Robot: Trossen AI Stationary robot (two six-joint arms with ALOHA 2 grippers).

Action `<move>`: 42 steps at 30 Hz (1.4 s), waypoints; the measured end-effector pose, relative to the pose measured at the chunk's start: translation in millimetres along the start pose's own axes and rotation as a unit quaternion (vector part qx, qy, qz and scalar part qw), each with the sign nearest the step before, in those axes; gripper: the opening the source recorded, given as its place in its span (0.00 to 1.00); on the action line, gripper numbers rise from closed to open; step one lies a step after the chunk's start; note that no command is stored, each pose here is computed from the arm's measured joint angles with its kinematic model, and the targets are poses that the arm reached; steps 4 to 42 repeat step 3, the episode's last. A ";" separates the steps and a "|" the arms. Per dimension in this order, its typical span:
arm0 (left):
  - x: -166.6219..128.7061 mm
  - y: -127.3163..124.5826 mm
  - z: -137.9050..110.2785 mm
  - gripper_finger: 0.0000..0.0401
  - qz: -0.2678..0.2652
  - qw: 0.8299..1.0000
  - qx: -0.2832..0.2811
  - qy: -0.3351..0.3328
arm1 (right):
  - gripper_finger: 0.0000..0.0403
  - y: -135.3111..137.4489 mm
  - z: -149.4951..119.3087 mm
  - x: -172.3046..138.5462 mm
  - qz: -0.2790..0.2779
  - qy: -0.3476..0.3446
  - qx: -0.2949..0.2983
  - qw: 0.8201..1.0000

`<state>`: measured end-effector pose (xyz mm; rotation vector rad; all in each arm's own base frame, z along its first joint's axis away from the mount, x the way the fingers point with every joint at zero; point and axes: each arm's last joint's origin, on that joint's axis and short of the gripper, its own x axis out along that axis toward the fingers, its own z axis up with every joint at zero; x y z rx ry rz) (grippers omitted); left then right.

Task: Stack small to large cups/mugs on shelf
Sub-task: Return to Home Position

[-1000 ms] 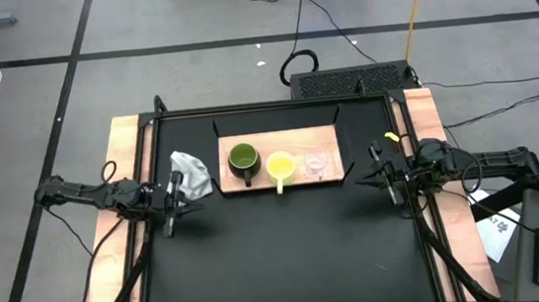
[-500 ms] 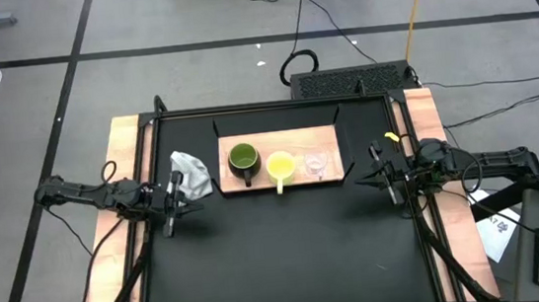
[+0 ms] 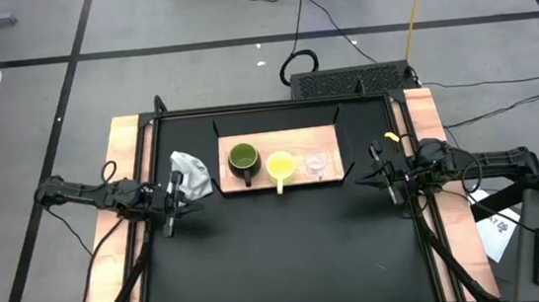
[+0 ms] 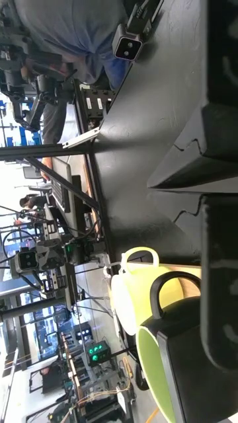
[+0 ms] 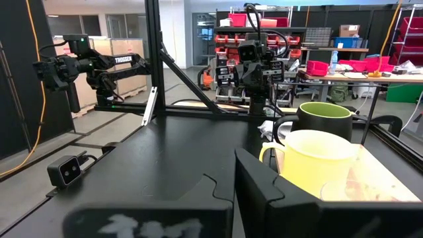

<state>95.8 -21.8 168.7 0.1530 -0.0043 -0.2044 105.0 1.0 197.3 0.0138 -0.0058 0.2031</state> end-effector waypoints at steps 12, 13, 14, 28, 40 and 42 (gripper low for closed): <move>0.0 0.0 0.0 0.05 0.000 1.000 0.000 0.000 | 0.00 0.0 0.0 0.0 0.000 0.000 0.000 1.000; 0.0 0.0 0.0 0.05 0.000 1.000 0.000 0.000 | 0.00 0.0 0.0 0.0 0.000 0.000 0.000 1.000; 0.0 0.0 0.0 0.05 0.000 1.000 0.000 0.000 | 0.00 0.0 0.0 0.0 0.000 0.000 0.000 1.000; 0.0 0.0 0.0 0.05 0.000 1.000 0.000 0.000 | 0.00 0.0 0.0 0.0 0.000 0.000 0.000 1.000; 0.0 0.0 0.0 0.05 0.000 1.000 0.000 0.000 | 0.00 0.0 0.0 0.0 0.000 0.000 0.000 1.000; 0.0 0.0 0.0 0.05 0.000 1.000 0.000 0.000 | 0.00 0.0 0.0 0.0 0.000 0.000 0.000 1.000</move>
